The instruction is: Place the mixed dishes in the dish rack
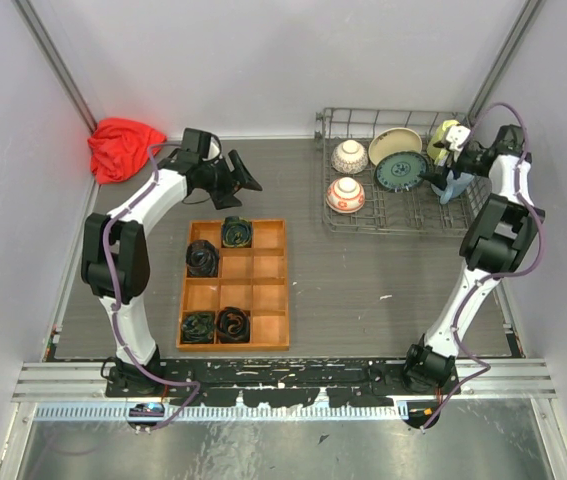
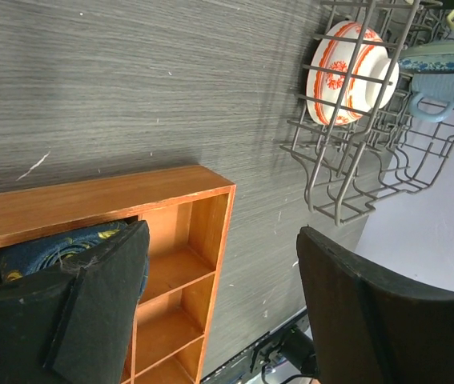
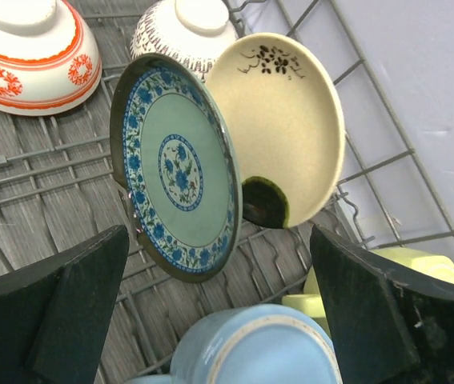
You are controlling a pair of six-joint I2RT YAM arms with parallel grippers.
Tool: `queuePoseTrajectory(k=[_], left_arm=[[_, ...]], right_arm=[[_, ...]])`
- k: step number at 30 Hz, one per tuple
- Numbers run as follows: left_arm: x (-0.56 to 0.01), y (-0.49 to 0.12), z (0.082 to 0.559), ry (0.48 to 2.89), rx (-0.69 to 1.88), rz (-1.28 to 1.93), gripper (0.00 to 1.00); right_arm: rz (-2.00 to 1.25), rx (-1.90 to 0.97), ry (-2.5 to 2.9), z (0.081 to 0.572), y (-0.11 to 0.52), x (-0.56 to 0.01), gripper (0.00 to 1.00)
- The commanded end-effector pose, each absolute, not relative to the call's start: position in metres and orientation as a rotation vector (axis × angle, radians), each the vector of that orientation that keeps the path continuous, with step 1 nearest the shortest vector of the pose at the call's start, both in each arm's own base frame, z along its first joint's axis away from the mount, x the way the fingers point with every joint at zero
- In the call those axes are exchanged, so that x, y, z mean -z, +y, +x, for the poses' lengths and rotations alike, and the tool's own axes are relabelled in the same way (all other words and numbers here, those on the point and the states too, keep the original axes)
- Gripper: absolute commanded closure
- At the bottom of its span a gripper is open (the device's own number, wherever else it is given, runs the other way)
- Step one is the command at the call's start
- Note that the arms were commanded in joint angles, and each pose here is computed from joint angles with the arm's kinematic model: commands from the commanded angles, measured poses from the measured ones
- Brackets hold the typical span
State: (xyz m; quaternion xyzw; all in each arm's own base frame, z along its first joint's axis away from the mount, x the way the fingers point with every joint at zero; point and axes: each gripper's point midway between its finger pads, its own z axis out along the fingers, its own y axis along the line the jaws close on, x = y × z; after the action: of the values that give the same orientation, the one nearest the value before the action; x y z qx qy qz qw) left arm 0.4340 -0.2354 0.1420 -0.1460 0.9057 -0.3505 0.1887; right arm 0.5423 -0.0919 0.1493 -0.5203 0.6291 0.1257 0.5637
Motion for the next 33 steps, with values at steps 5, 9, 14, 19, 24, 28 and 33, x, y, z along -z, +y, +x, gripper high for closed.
queuePoseTrajectory(k=[5, 9, 14, 19, 24, 28, 33], left_arm=[[-0.181, -0.217, 0.417, 2.484, 0.903, -0.344, 0.18], [-0.172, -0.202, 0.388, 2.569, 0.82, -0.402, 0.26], [-0.157, -0.18, 0.362, 2.64, 0.669, -0.469, 0.59], [-0.135, -0.156, 0.352, 2.742, 0.479, -0.443, 0.88], [-0.112, -0.131, 0.353, 2.784, 0.347, -0.468, 0.95], [-0.093, -0.109, 0.369, 2.805, 0.313, -0.549, 0.97], [-0.066, -0.105, 0.396, 2.844, 0.296, -0.552, 0.99]], right_arm=[[-1.1, -0.267, 1.335, 0.525, -0.096, -0.261, 0.0], [-0.891, -0.389, 1.391, 0.526, -0.083, -0.293, 0.0], [-0.492, -0.612, 1.304, 0.516, -0.059, -0.361, 0.0], [-0.39, -0.86, 1.244, 0.488, -0.014, -0.392, 0.09], [-0.316, -1.082, 1.217, 0.464, 0.022, -0.408, 0.46], [-0.334, -1.151, 1.201, 0.448, 0.052, -0.424, 0.12], [-0.388, -1.145, 1.224, 0.429, 0.084, -0.439, 0.0]])
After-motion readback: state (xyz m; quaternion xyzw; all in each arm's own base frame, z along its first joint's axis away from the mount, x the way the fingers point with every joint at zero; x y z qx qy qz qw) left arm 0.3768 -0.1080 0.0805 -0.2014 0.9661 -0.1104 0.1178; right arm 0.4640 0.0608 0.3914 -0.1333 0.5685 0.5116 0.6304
